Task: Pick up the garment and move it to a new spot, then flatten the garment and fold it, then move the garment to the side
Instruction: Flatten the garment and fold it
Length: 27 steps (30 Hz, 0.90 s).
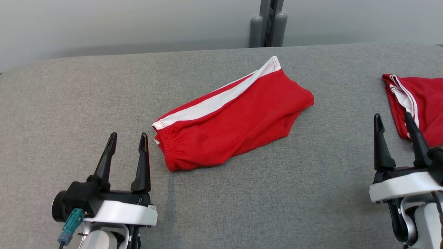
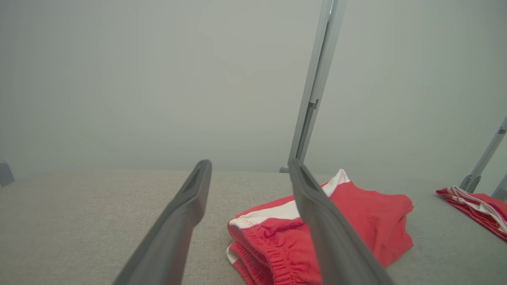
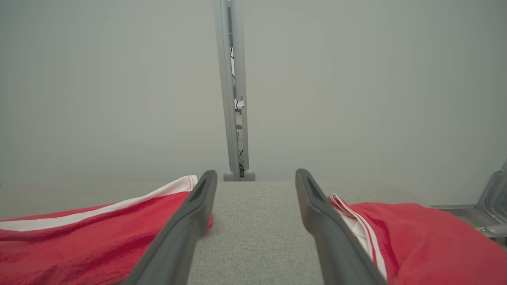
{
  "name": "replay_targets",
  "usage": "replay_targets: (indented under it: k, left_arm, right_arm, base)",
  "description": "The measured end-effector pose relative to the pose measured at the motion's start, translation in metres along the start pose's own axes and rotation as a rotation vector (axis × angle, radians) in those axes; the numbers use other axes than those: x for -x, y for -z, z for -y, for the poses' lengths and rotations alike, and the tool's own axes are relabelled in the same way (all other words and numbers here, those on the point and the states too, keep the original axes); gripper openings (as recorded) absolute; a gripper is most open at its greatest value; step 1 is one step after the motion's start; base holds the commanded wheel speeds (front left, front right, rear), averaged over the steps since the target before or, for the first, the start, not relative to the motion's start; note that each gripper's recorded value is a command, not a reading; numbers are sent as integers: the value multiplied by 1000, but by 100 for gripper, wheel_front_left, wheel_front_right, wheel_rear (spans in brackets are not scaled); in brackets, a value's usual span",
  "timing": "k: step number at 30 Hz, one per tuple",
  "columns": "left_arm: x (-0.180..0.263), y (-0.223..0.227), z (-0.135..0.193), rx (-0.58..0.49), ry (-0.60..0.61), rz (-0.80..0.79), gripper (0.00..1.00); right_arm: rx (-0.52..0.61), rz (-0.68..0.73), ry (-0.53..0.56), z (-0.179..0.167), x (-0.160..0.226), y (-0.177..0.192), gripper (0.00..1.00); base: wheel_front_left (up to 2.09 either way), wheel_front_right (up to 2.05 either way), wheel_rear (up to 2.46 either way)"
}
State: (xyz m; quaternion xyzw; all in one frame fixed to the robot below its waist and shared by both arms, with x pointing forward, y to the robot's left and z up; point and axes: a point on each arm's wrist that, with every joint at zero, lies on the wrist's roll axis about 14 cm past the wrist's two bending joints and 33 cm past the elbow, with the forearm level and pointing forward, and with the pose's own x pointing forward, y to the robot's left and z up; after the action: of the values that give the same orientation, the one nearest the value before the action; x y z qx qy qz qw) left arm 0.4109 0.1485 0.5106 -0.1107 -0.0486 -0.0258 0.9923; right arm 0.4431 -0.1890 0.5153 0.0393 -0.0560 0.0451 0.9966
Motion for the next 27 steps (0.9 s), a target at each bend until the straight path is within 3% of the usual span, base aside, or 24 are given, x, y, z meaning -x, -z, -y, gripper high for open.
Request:
replay_targets:
  k: [10, 27]
  left_arm:
    - [12, 18, 6, -13, 17, -59, 100]
    - [25, 28, 4, 11, 6, -98, 100]
  right_arm:
    - [-33, -45, 53, 7, 22, 14, 100]
    - [-45, -59, 10, -8, 17, 19, 100]
  base:
    - [0, 0, 0]
    - [0, 0, 0]
